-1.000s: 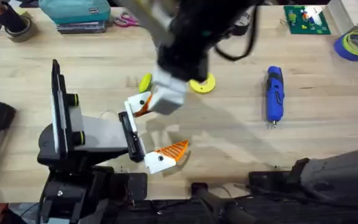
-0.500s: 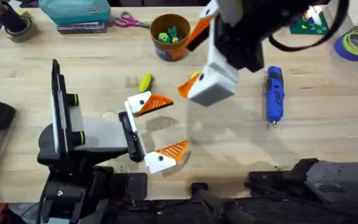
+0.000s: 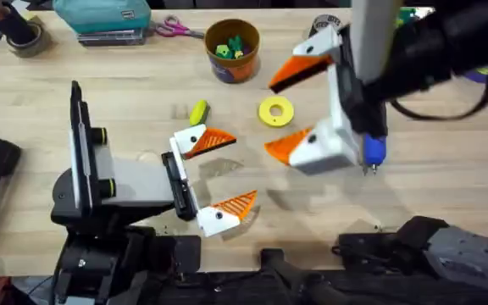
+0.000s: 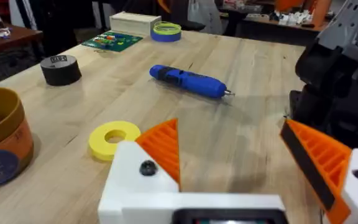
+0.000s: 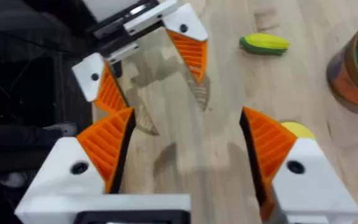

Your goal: Pick up the gripper from the table and insert it into the empty holder that is missing its gripper. Then pick up a screw, insert it into the mounting hole, and use the screwdriver to tighten it. Finally, clean up the table by picking up the vegetable and placing it into the bucket.

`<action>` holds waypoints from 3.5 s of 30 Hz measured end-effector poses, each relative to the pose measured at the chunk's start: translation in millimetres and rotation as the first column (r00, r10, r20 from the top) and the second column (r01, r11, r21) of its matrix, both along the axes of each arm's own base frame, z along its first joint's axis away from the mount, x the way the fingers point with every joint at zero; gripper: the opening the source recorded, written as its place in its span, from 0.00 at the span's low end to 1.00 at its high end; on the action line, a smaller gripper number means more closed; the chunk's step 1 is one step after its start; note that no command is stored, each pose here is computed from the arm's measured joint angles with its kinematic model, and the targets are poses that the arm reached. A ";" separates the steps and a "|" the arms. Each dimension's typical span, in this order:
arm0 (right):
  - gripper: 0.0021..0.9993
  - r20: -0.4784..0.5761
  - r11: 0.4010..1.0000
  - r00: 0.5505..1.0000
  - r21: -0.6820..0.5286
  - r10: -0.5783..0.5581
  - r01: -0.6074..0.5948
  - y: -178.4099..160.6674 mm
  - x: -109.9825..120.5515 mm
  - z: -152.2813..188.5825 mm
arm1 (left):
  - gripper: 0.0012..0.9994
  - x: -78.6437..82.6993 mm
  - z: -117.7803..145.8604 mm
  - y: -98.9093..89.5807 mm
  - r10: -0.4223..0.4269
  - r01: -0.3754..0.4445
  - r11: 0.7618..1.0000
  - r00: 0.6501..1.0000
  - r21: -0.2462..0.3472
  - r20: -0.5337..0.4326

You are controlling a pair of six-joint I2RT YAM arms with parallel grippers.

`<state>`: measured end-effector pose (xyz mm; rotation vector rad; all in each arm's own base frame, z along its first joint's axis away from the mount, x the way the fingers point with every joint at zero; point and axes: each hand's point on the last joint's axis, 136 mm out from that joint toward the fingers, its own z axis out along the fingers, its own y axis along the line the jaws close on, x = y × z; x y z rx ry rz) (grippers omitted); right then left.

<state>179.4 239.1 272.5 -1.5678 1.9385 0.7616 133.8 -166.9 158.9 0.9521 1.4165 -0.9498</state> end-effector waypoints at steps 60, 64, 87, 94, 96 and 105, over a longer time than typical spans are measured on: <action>1.00 -0.084 0.824 0.822 -0.125 -0.564 0.553 -67.9 41.1 -31.4 | 0.01 0.1 0.1 0.0 0.000 0.000 1.000 1.000 0.001 0.005; 1.00 -0.055 0.658 0.660 -0.185 -0.749 0.730 -106.6 56.1 -24.2 | 0.01 0.1 0.1 0.0 0.001 -0.001 1.000 1.000 0.001 0.005; 1.00 -0.006 0.032 0.033 -0.483 -0.999 0.875 -249.2 92.9 -86.8 | 0.01 0.1 0.1 0.0 0.001 -0.001 1.000 1.000 0.001 0.005; 1.00 0.008 0.018 0.026 -0.536 -1.000 0.844 -253.3 109.7 -137.6 | 0.01 0.1 0.1 0.0 0.000 0.000 1.000 1.000 0.001 0.005; 1.00 0.008 0.014 0.022 -0.533 -1.000 0.846 -254.5 112.7 -149.2 | 0.01 0.1 0.1 0.0 0.001 -0.001 1.000 1.000 0.001 0.005; 1.00 0.012 -0.031 -0.028 -0.521 -1.000 0.853 -269.2 107.5 -199.5 | 0.01 0.1 0.1 0.0 0.001 -0.001 1.000 1.000 0.001 0.005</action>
